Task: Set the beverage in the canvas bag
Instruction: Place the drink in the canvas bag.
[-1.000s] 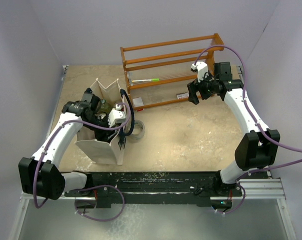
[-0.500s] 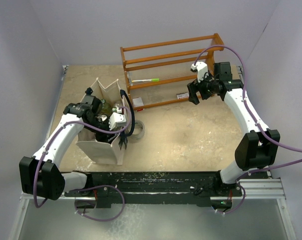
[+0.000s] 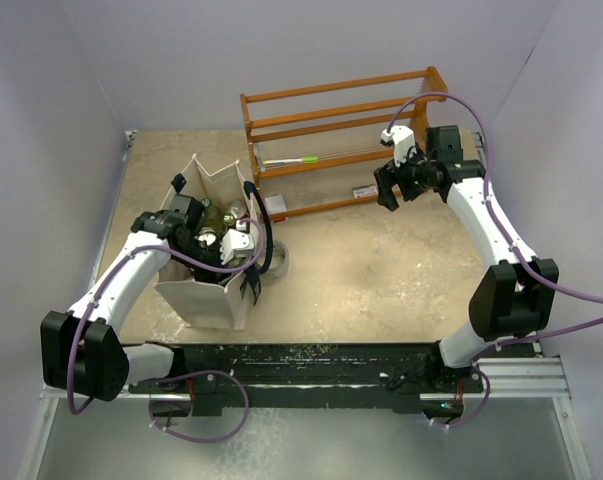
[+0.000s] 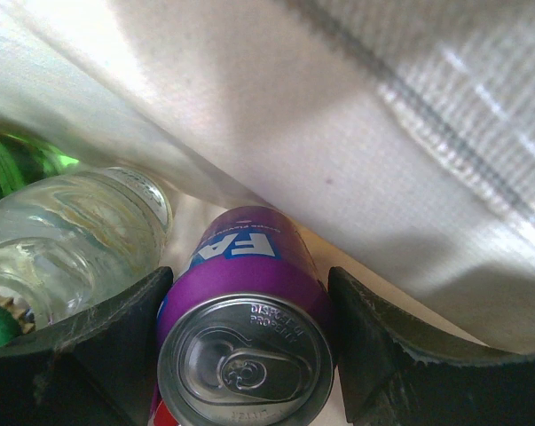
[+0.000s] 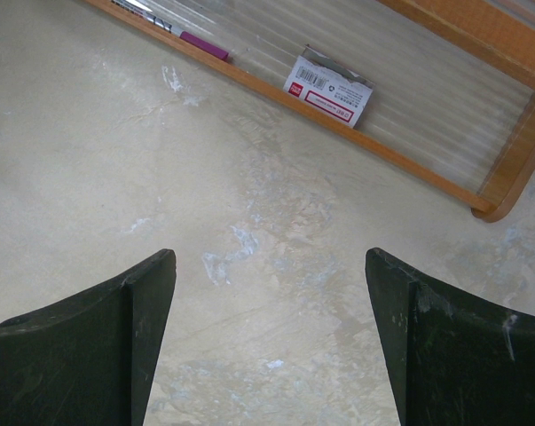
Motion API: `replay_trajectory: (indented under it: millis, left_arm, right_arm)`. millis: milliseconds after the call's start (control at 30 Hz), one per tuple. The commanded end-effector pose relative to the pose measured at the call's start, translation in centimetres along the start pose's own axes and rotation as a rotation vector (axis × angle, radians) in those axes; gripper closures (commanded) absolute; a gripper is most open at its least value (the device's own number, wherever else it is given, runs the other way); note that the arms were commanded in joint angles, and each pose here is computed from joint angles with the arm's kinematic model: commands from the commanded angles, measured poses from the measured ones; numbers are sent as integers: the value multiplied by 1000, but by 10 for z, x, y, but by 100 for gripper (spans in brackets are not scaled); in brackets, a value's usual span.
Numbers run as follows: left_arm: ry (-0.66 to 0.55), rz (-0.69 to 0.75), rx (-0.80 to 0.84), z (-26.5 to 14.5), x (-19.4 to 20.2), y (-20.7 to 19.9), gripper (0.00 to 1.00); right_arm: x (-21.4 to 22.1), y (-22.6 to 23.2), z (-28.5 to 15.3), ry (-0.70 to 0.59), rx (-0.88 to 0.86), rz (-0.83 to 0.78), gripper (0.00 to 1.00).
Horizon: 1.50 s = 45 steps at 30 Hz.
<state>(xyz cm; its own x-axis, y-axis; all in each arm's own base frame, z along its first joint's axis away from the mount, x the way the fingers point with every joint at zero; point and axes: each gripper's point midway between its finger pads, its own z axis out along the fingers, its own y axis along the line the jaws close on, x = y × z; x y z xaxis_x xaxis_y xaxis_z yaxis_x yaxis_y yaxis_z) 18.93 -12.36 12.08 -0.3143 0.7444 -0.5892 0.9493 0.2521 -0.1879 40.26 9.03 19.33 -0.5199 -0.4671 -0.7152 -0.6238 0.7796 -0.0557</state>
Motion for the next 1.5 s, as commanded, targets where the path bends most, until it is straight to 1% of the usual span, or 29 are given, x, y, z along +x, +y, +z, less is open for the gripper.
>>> replay_trajectory:
  millis: [0, 167, 300, 600, 833, 1200, 1467]
  left_arm:
    - [78, -43, -36, 0, 18, 4, 57]
    - [95, -50, -41, 1, 23, 4, 49]
    - [91, -64, -43, 1, 21, 4, 43]
    - [88, -79, -52, -4, 18, 3, 27]
    - [81, -68, -49, -8, 15, 2, 19]
    - [69, -48, -49, -18, 8, -1, 10]
    - [28, -28, -29, -30, -3, -8, 1]
  right_arm:
    - [-7, -2, 0, -20, 10, -27, 11]
    - [-6, -2, 0, -20, 10, -27, 11]
    - [-6, -2, 1, -19, 10, -26, 11]
    - [-6, -2, 1, -19, 6, -25, 11]
    - [-7, -2, 2, -20, 5, -26, 11]
    - [-10, -3, 5, -22, -3, -20, 11]
    - [-12, -4, 6, -23, -3, -18, 11]
